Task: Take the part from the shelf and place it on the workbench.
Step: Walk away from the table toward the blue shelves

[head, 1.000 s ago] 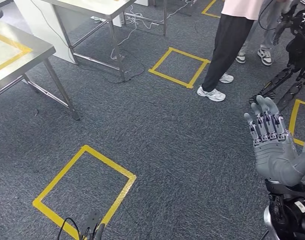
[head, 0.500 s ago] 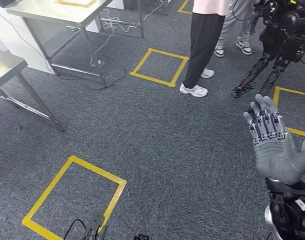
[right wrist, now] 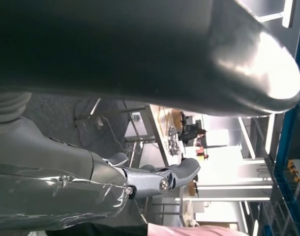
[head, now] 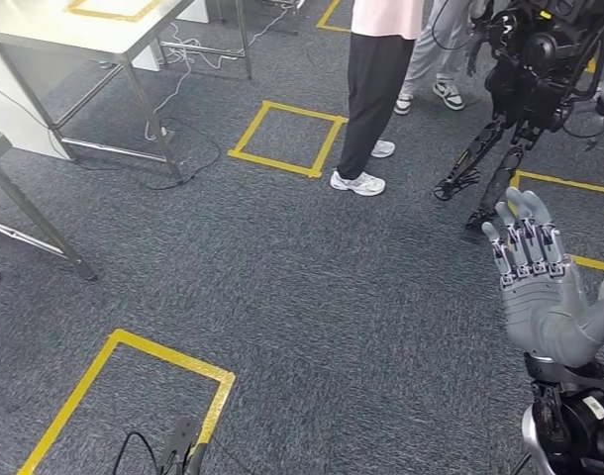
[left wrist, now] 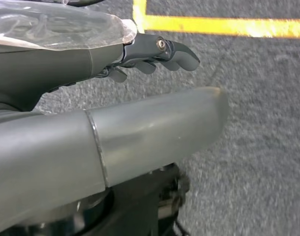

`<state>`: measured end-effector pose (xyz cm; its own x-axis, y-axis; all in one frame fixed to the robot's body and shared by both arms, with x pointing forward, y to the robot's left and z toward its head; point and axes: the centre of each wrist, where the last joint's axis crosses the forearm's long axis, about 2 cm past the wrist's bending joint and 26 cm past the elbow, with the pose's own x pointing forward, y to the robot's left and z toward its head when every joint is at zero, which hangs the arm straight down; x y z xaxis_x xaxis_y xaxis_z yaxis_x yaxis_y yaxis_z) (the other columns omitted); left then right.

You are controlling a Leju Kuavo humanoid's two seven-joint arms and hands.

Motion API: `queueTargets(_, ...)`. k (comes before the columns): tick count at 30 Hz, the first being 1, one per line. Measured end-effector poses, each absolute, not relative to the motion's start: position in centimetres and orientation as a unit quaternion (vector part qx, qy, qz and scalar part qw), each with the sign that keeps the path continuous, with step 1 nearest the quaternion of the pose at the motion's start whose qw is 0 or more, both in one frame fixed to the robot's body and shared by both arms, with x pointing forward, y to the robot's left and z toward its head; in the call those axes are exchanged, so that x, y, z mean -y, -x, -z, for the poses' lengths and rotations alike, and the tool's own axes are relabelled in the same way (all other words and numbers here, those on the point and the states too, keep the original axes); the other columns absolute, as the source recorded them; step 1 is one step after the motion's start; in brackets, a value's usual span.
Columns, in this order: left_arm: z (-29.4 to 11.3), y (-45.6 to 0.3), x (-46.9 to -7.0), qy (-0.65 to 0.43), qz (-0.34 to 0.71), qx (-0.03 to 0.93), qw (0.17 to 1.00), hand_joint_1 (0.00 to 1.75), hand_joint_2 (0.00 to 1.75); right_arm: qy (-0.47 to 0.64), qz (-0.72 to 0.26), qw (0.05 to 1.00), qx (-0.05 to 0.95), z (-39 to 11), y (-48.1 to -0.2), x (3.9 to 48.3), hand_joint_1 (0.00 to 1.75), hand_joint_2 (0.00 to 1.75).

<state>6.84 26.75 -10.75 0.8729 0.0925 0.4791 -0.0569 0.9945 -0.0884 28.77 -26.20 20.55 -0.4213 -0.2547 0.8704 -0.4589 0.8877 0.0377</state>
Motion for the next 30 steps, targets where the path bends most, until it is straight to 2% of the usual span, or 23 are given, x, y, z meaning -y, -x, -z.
queueTargets(30, 10.73, -6.94, -26.71, 0.032, -0.035, 0.250, 0.967, 0.00, 0.00, -0.215, -0.103, 0.495, 0.835, -20.43, -28.64, 26.11, 0.00, 0.00)
